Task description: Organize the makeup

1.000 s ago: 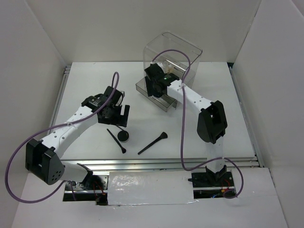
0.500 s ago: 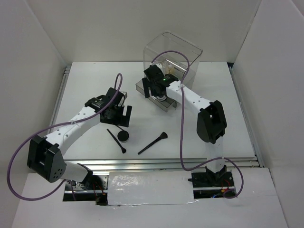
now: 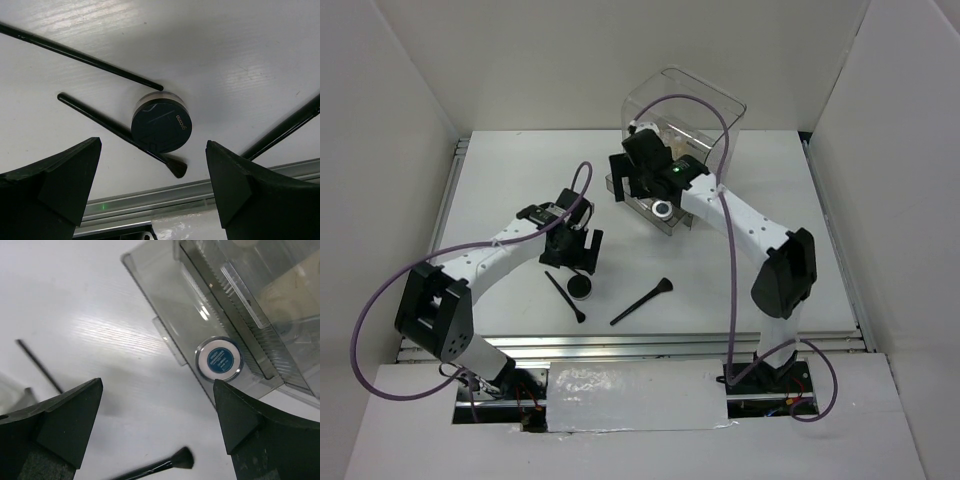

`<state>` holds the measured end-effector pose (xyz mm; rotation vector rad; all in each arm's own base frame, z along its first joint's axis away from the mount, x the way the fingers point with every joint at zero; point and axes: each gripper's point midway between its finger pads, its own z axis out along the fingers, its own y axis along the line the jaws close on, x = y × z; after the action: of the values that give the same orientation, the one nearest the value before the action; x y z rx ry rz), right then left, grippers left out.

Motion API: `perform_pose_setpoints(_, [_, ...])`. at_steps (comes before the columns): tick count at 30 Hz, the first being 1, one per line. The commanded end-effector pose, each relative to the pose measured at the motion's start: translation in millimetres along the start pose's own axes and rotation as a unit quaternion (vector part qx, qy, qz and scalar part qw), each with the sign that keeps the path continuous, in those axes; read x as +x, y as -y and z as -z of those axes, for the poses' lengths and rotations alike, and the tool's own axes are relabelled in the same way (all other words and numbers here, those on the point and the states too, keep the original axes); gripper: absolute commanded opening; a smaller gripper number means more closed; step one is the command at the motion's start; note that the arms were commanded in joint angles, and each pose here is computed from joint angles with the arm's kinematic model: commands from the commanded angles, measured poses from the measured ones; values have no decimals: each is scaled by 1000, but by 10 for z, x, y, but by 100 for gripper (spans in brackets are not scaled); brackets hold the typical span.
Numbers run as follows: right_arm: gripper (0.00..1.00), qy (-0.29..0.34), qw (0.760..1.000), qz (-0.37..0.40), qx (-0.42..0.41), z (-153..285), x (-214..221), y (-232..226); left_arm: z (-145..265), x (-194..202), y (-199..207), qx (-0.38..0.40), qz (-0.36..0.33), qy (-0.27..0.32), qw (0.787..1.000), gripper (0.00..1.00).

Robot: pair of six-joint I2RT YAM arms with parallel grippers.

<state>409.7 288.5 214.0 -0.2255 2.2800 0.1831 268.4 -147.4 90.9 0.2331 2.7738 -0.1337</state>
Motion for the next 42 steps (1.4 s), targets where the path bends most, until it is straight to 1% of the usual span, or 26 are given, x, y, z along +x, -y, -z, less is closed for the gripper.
perform_pose_setpoints(1, [100, 59, 997, -26, -46, 616, -367, -89, -92, 1, 74, 11, -13, -7, 1000, 99])
perform_pose_setpoints(6, [100, 78, 994, -32, -64, 976, -415, -33, -205, 99, 115, 4, -7, -24, 1000, 99])
perform_pose_setpoints(8, [100, 78, 995, -31, -57, 1021, -378, 29, -244, 164, 131, -1, -4, -30, 1000, 99])
perform_pose_setpoints(9, [100, 86, 994, -33, -60, 1113, -404, 56, -260, 188, 138, -2, -2, -31, 1000, 98])
perform_pose_setpoints(14, [100, 99, 993, -33, -60, 1307, -396, 149, -390, 311, 109, -9, 10, -39, 999, 95])
perform_pose_setpoints(19, [100, 106, 991, -36, -68, 1424, -393, 183, -508, 360, 83, -20, 11, -51, 998, 92])
perform_pose_setpoints(23, [100, 109, 991, -36, -71, 1465, -384, 192, -552, 364, 66, -27, 15, -51, 998, 91])
perform_pose_setpoints(27, [100, 115, 990, -35, -70, 1508, -414, 212, -602, 369, 73, -29, 14, -53, 998, 83])
perform_pose_setpoints(28, [100, 115, 990, -34, -71, 1513, -419, 210, -610, 361, 84, -27, 13, -52, 998, 81])
perform_pose_setpoints(29, [100, 116, 990, -34, -71, 1520, -425, 210, -620, 363, 93, -28, 12, -53, 998, 72])
perform_pose_setpoints(31, [100, 117, 990, -32, -70, 1531, -441, 209, -605, 350, 115, -28, 9, -54, 998, 62])
perform_pose_setpoints(32, [100, 120, 990, -32, -70, 1557, -470, 210, -580, 336, 148, -27, 5, -51, 998, 52])
perform_pose_setpoints(34, [100, 122, 990, -32, -67, 1570, -484, 225, -488, 259, 190, -26, 4, -41, 999, 40])
perform_pose_setpoints(36, [100, 128, 989, -32, -64, 1599, -516, 247, -396, 173, 275, -19, 0, -28, 999, 33])
perform_pose_setpoints(37, [100, 132, 989, -33, -62, 1624, -542, 263, -332, 159, 312, -15, -1, -27, 1000, 26])
perform_pose_setpoints(39, [100, 133, 989, -31, -58, 1639, -554, 277, -193, 19, 396, -3, -1, -9, 1000, 20])
perform_pose_setpoints(40, [100, 138, 988, -33, -57, 1671, -588, 291, -125, 10, 421, -3, -4, -9, 1000, 20])
perform_pose_setpoints(42, [100, 142, 988, -32, -55, 1716, -613, 316, 36, -169, 513, 7, -5, 15, 1000, 20])
